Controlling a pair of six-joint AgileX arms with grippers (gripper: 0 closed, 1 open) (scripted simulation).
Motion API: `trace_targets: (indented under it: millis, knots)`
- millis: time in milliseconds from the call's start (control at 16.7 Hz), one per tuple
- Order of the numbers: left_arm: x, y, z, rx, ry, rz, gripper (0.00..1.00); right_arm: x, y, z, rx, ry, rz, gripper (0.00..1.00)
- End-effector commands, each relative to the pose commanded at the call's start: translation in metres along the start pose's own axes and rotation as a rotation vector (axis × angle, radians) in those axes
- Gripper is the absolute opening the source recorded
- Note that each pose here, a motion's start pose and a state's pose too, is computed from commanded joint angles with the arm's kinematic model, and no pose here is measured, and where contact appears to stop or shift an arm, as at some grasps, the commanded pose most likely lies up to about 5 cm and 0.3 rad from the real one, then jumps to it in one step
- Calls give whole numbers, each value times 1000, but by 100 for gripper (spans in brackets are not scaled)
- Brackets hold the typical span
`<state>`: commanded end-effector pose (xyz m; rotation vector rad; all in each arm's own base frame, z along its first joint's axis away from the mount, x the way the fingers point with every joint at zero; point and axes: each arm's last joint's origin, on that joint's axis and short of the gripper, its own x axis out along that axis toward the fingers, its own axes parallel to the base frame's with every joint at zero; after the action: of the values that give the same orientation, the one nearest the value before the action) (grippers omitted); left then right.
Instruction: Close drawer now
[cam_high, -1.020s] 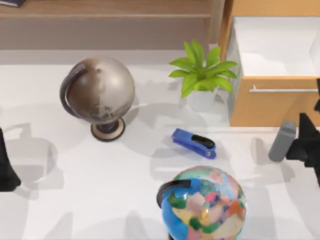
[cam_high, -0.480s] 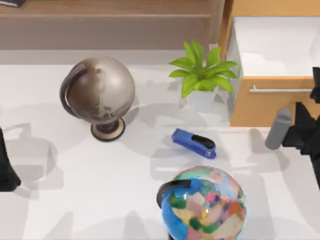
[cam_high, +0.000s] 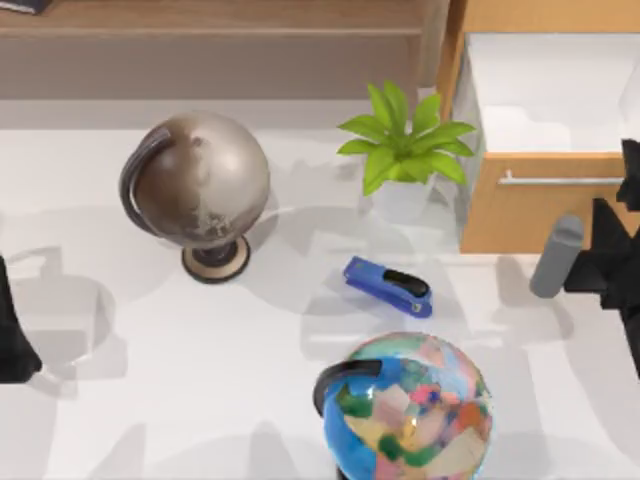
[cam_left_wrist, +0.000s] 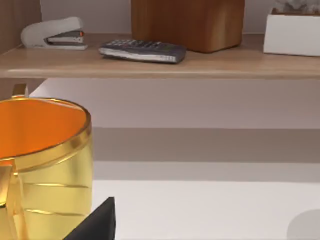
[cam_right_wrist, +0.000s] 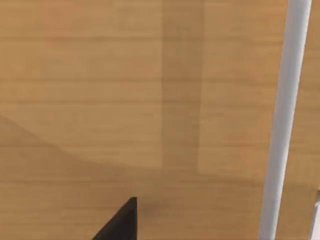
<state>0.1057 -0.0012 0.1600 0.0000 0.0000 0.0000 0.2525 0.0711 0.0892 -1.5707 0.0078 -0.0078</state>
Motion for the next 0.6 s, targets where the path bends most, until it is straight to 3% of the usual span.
trace_targets:
  millis: [540,600]
  knots:
    - [0,0,0,0,0,0,100,0,0,0,0,0,0,2]
    - [0,0,0,0,0,0,100,0,0,0,0,0,0,0]
